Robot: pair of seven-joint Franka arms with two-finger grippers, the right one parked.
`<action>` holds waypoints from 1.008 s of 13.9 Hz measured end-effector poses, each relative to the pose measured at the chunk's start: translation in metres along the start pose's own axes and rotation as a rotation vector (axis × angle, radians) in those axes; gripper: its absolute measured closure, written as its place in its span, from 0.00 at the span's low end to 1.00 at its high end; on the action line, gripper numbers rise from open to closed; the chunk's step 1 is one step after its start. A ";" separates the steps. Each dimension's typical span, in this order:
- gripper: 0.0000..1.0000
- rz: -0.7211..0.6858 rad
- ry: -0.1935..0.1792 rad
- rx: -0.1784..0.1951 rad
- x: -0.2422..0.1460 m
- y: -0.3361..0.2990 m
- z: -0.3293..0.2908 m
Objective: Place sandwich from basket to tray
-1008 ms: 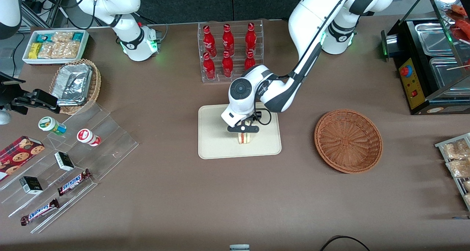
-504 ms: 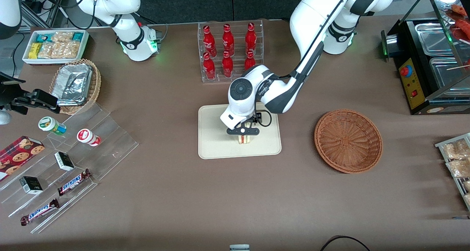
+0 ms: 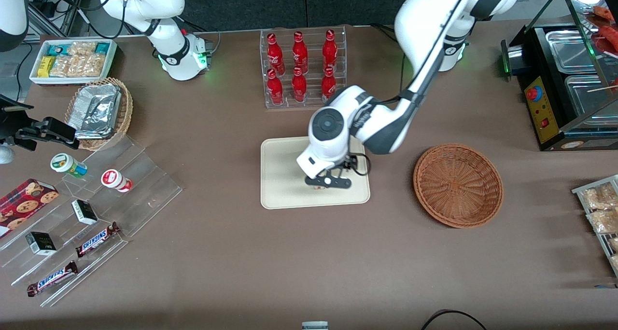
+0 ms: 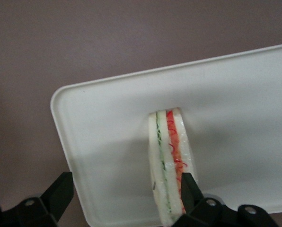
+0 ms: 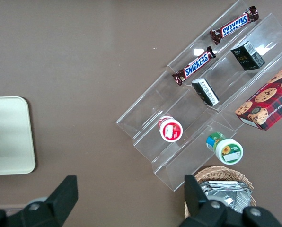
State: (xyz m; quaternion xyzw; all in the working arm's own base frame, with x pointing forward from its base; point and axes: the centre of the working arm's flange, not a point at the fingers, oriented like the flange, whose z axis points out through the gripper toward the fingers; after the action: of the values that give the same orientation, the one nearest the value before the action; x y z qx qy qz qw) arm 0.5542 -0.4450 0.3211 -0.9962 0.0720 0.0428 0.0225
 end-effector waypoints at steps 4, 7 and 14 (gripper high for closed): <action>0.00 -0.059 -0.062 -0.010 0.026 -0.113 -0.061; 0.00 -0.106 -0.070 -0.016 0.038 -0.183 -0.080; 0.00 -0.169 -0.081 -0.040 0.019 -0.296 -0.099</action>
State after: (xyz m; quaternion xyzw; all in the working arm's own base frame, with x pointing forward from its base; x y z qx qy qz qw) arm 0.6240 -0.1598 0.4294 -0.9965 -0.0141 0.0825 0.0091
